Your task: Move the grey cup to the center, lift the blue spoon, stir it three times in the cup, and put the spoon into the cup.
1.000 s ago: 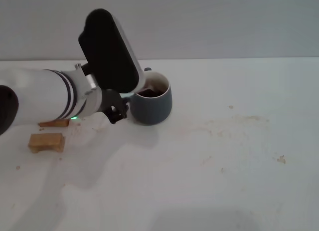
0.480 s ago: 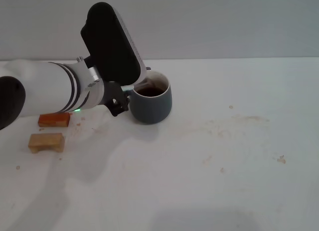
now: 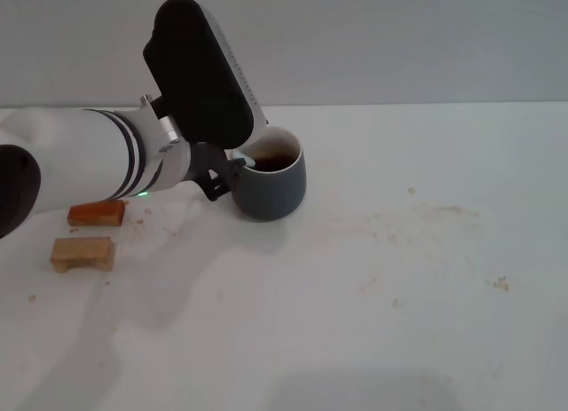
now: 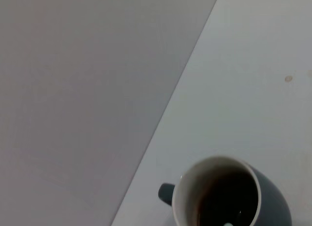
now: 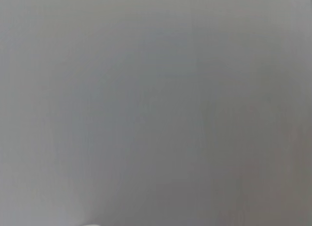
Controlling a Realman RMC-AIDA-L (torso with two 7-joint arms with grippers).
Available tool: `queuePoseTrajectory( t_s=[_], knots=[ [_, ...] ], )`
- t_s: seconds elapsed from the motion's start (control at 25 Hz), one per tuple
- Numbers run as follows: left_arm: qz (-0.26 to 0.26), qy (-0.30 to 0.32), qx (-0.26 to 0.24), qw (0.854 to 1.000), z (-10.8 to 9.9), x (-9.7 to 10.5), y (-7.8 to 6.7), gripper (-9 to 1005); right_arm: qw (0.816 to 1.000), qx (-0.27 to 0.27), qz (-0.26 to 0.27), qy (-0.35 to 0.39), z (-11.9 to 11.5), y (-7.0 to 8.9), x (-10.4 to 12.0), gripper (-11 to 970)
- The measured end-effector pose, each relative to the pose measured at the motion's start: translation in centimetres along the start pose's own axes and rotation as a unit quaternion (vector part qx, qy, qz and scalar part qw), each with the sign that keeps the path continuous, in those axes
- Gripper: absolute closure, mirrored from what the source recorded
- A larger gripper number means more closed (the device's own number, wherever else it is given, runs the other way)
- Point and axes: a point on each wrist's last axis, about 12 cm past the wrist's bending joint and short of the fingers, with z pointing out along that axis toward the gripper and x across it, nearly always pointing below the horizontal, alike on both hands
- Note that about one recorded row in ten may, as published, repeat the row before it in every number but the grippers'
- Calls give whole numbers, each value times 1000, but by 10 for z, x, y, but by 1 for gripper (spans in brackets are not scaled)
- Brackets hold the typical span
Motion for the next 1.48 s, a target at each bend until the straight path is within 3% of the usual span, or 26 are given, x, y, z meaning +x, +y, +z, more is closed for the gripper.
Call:
queuePoseTrajectory(
  t_s=[0.16, 0.28, 0.4, 0.48, 0.52, 0.56, 0.6, 0.72, 0.8, 0.92, 1.0, 1.12, 1.16, 1.28, 1.48],
  knots=[
    [0, -17, -10, 1000, -5, -5, 1, 604, 1000, 0, 0, -1, 0, 0, 0, 960],
    [-24, -54, -46, 997, -14, -4, 7, 583, 1000, 0, 0, -2, 0, -1, 0, 960],
    [-98, -134, -126, 978, -29, 6, 18, 562, 1000, 1, -1, -5, 0, -1, -1, 960],
    [-156, -213, -201, 943, -46, 18, 24, 548, 1000, 1, -1, -9, 0, -1, -2, 960],
    [-180, -267, -247, 914, -57, 25, 24, 541, 1000, 1, -1, -17, 0, -2, -4, 960],
    [-189, -284, -262, 903, -60, 30, 22, 534, 1000, 0, -2, -21, 0, -1, -5, 960],
    [-205, -322, -294, 876, -69, 38, 17, 527, 1000, 0, -2, -21, 0, -1, -5, 960],
    [-233, -386, -355, 819, -82, 68, 1, 519, 999, -24, -5, -48, -3, 5, -11, 960],
    [-244, -395, -375, 803, -83, 87, -8, 514, 998, -33, -6, -60, -5, 7, -13, 960],
    [-286, -362, -383, 800, -72, 136, -26, 470, 994, -62, -7, -85, -8, 15, -18, 960],
    [-361, -334, -370, 788, -59, 183, -43, 441, 992, -80, -8, -97, -9, 21, -21, 960],
    [-401, -324, -364, 776, -51, 215, -57, 316, 988, -107, -9, -109, -10, 30, -23, 960],
    [-401, -324, -364, 776, -51, 215, -57, 275, 987, -115, -10, -113, -10, 32, -24, 960],
    [-402, -312, -372, 776, -47, 245, -82, 186, 983, -134, -9, -122, -10, 39, -26, 960],
    [-395, -308, -373, 781, -50, 253, -92, 162, 982, -143, -9, -125, -9, 43, -27, 960]
  ],
)
